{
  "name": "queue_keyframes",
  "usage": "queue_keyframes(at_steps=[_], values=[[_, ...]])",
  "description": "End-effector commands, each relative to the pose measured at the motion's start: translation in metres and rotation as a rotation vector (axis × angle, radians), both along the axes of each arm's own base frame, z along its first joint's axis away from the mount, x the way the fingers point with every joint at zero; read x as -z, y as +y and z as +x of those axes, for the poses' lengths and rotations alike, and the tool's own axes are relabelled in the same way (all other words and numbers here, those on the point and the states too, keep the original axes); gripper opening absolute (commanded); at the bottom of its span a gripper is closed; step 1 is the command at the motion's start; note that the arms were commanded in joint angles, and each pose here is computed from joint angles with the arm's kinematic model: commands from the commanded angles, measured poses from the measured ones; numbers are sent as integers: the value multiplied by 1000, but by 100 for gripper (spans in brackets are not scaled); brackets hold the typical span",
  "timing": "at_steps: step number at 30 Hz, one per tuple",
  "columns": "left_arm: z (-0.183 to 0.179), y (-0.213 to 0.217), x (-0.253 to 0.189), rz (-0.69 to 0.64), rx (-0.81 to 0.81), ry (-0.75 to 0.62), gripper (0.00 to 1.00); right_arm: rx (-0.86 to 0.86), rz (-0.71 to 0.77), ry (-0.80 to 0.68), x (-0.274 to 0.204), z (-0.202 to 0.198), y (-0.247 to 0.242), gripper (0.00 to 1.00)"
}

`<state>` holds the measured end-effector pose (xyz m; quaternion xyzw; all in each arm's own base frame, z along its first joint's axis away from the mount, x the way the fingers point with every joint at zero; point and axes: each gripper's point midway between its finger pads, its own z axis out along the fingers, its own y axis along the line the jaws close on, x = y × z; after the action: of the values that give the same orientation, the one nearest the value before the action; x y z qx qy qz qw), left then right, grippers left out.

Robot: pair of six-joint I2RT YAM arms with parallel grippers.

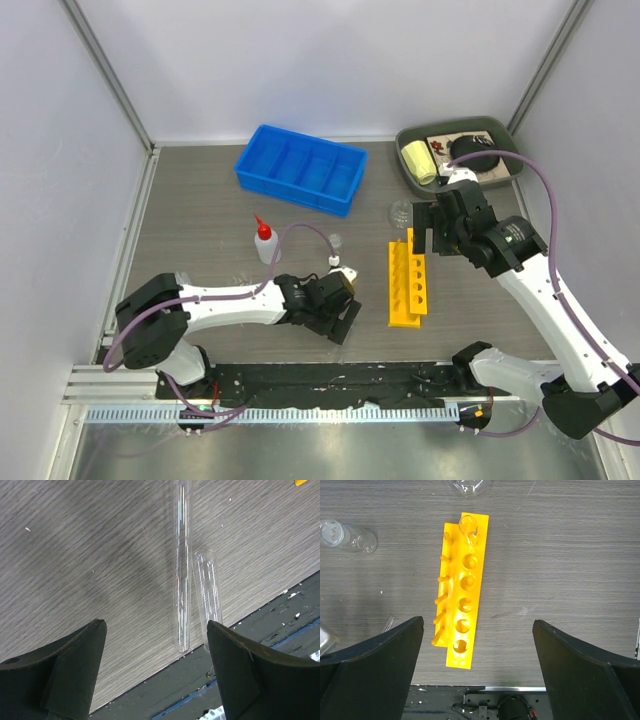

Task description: Organize the chemistry lab equipment

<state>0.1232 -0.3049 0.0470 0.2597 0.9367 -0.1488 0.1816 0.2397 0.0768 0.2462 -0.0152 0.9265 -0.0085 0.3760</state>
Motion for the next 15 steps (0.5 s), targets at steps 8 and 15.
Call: queue_keyframes(at_steps=[8,15], values=[[5,-8,6,-21,-30,-38,84,-25,23,-26,-4,-5,3,96],[3,-2,12,-10,-29,-39,82,-28,30,-16,-1,-6,5,96]])
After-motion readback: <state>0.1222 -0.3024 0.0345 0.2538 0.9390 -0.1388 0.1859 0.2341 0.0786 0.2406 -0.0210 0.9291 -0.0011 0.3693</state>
